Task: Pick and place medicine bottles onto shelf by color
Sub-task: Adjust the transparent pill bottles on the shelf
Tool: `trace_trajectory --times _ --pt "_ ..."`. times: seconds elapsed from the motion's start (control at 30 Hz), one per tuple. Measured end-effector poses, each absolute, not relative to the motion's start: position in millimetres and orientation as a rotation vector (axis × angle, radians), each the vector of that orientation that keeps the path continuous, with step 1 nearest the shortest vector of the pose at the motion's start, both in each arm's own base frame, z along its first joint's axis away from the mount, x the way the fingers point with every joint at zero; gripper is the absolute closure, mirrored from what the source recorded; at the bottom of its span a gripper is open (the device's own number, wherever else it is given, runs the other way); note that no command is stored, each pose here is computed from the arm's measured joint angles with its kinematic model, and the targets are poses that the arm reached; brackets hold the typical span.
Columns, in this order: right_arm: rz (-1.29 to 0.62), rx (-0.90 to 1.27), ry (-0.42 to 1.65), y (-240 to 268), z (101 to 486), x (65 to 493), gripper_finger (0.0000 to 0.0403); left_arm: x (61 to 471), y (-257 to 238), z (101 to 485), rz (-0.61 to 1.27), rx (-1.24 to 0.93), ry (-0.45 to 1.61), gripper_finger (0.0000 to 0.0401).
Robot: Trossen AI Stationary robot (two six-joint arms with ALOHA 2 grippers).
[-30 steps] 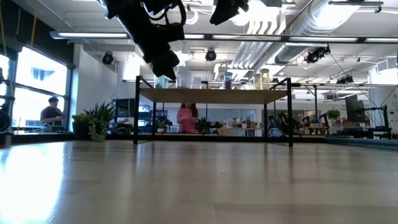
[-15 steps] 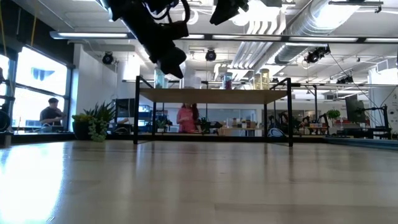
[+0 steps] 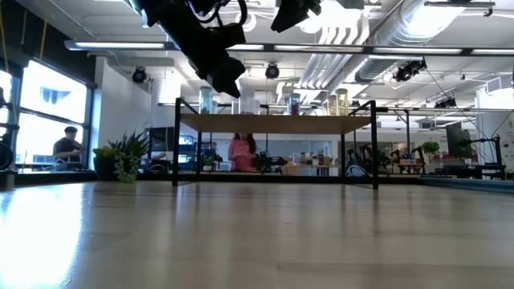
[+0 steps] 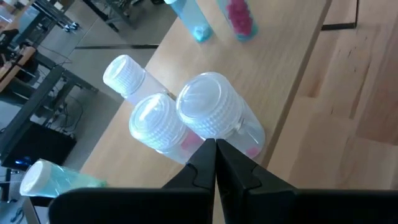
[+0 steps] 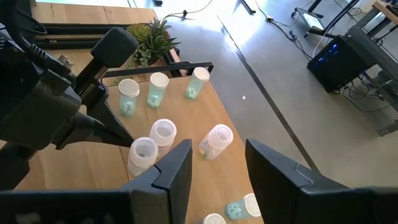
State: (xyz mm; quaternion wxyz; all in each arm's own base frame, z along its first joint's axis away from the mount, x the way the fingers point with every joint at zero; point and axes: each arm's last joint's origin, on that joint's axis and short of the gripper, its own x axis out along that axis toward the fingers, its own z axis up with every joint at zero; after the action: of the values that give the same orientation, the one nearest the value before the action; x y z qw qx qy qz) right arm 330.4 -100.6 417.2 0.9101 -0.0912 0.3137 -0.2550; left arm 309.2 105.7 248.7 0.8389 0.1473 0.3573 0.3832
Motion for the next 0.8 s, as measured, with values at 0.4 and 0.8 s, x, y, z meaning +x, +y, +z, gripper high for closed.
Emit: trace_trajectory --times 0.4,0.8 --pt "-0.522 -0.188 0.669 -100.3 415.5 329.3 0.0261 305.9 94.6 250.1 0.799 0.341 0.795 0.0401" --pt "-0.522 -0.188 0.669 -100.3 415.4 329.3 0.0261 309.6 92.5 279.9 0.885 0.386 0.789 0.0401"
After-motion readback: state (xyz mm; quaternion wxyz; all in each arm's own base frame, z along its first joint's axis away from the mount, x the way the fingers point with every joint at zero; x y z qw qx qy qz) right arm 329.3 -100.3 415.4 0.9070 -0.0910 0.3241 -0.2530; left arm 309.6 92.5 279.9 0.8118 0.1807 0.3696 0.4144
